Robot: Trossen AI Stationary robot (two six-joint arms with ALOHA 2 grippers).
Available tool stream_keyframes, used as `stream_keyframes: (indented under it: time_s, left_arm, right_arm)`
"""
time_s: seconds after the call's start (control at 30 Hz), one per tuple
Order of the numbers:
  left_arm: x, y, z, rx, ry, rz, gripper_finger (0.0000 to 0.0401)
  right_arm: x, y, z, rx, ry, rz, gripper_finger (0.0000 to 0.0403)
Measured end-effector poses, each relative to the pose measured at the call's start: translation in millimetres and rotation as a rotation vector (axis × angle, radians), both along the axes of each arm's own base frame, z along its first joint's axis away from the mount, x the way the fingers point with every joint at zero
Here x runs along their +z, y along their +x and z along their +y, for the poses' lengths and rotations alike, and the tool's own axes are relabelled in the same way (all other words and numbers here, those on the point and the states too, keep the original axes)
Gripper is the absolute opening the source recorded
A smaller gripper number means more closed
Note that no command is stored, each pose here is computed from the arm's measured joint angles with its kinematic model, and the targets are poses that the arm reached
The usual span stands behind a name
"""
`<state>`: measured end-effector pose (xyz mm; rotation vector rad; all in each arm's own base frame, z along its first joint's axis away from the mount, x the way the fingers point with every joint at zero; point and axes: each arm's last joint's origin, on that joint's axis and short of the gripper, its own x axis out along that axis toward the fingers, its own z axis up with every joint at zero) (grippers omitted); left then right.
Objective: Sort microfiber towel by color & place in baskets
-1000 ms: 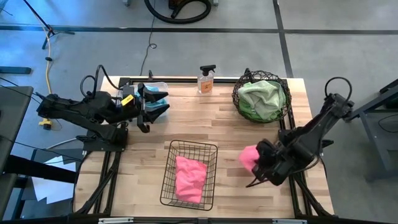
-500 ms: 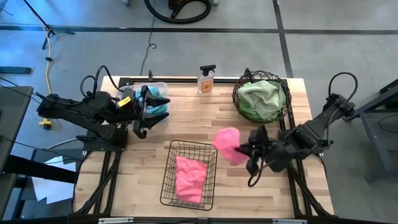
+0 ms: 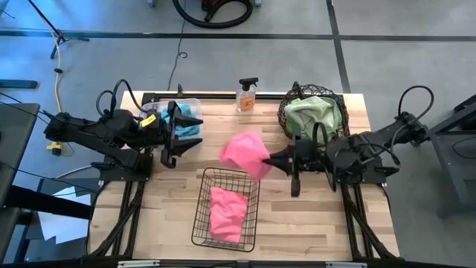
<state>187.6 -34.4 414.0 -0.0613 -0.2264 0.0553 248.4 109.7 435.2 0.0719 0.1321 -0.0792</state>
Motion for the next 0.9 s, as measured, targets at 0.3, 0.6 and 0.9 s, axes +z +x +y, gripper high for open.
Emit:
stream_keyframes:
  time_s: [0.3, 0.6, 0.9]
  left_arm:
    - [-4.9, 4.2, -1.5, 0.004, 0.106, 0.043, 0.0245]
    - [-8.2, 9.2, -2.6, 0.006, 0.127, 0.064, 0.0245]
    - [-8.9, 10.8, -3.0, 0.006, 0.128, 0.066, 0.0245]
  right_arm:
    - [8.6, 12.6, -23.8, 0.061, -0.067, -0.147, 0.0000]
    - [-9.2, -3.7, -40.5, 0.062, -0.006, -0.292, 0.0000]
    - [-9.1, -10.7, -43.9, 0.056, 0.004, -0.311, 0.0000]
